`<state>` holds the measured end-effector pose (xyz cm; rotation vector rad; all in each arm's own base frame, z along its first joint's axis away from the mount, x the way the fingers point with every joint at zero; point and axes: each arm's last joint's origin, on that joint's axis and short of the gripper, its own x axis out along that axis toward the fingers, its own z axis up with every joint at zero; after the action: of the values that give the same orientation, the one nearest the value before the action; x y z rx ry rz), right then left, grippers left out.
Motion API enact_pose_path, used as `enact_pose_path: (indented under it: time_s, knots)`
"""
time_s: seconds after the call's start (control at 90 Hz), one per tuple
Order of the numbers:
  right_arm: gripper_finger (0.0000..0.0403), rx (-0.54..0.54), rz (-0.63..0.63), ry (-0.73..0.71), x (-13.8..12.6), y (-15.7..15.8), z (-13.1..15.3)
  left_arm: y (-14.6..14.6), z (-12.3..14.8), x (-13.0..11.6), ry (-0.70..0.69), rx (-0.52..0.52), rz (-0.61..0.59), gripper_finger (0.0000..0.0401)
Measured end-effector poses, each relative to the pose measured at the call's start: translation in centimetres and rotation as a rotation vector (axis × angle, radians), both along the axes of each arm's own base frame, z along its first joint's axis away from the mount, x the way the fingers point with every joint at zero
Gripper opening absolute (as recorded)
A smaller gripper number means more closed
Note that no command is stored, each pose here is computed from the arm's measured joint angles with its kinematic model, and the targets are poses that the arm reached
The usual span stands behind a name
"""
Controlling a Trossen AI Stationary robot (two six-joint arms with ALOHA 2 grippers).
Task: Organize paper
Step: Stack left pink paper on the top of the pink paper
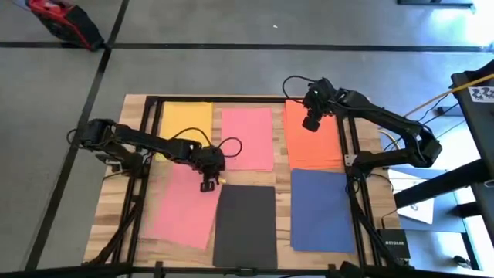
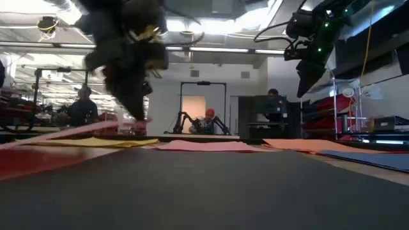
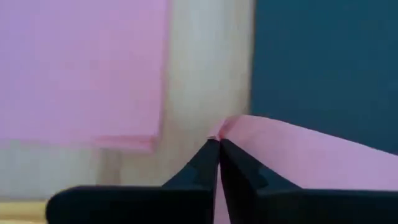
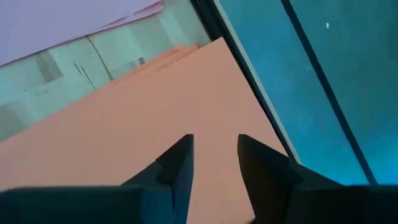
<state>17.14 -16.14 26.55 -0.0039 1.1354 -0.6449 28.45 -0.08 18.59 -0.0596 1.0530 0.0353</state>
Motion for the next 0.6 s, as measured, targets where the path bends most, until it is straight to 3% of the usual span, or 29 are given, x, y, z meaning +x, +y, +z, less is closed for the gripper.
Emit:
enact_pose_path:
  time_s: [0.289,0.6]
  knots:
    - [0.0115,0.005,0.004,-0.009,0.0,0.0,0.0,4.7,4.3,2.5,-0.237,0.071,0.096,0.0]
    - [0.0115,0.005,0.002,-0.011,0.0,0.0,0.0,9.2,4.1,5.0,-0.278,0.162,0.12,0.0]
